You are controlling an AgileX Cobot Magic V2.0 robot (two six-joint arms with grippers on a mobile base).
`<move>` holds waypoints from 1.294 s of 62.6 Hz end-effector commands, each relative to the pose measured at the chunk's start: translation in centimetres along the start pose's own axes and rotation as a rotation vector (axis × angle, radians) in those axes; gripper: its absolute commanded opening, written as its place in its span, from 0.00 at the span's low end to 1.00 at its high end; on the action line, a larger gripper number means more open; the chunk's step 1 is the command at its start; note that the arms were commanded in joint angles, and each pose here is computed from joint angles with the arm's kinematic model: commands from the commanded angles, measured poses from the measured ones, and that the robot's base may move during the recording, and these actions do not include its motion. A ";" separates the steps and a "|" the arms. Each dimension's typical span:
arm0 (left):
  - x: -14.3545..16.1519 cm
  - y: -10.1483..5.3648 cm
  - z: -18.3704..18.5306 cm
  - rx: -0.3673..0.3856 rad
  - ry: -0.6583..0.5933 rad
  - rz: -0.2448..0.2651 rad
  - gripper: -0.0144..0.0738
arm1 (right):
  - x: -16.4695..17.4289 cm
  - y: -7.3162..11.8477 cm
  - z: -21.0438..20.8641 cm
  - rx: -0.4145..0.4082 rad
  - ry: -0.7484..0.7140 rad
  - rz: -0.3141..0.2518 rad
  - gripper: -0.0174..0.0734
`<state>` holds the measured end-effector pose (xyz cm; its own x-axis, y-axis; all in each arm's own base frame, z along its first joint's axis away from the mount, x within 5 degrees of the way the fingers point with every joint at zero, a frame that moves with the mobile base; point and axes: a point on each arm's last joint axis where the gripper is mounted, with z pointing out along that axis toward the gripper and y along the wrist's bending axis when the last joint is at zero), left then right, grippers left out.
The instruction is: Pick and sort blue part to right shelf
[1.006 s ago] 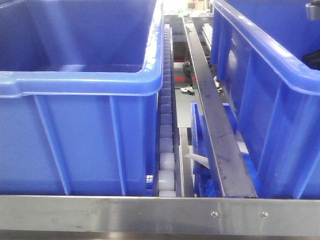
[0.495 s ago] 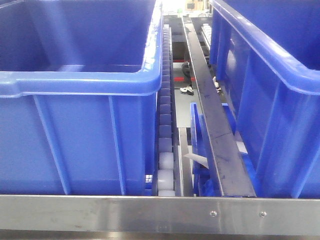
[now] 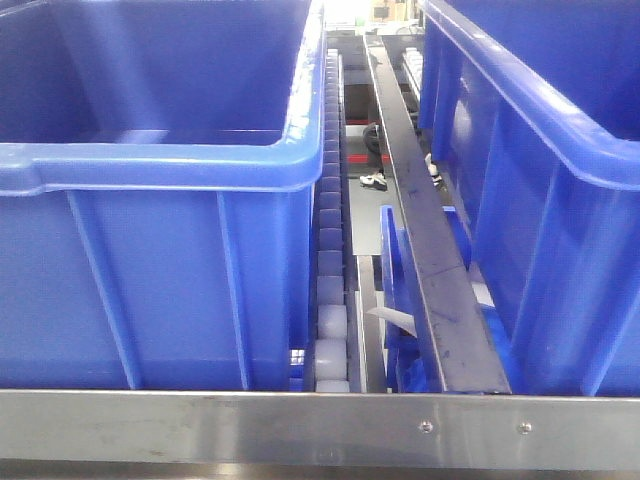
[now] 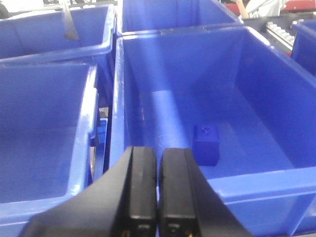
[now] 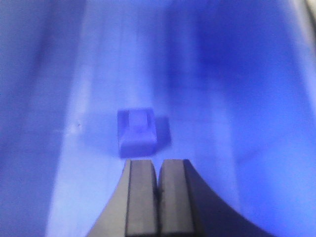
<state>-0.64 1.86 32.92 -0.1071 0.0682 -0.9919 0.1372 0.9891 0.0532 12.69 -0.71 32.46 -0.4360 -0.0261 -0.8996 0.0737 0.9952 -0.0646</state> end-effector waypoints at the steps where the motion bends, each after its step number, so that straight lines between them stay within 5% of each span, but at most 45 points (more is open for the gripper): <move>1: -1.0 -0.1 0.4 0.008 -0.084 0.004 0.30 | 0.3 -0.2 -2.5 -0.005 -0.155 0.005 0.23; 31: -0.1 -0.3 1.1 0.011 -0.060 0.010 0.30 | 5.5 -0.9 -10.3 -0.032 -0.481 0.099 0.23; 81: 0.2 -0.5 1.4 0.015 -0.052 0.004 0.30 | 5.5 -0.9 -10.4 -0.032 -0.486 0.099 0.23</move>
<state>0.40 1.49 31.28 -0.1440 0.0850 -0.9859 0.1448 0.9874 0.0640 1.00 -0.89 30.66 -0.0465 0.0499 -0.9977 0.0713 0.9964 0.0465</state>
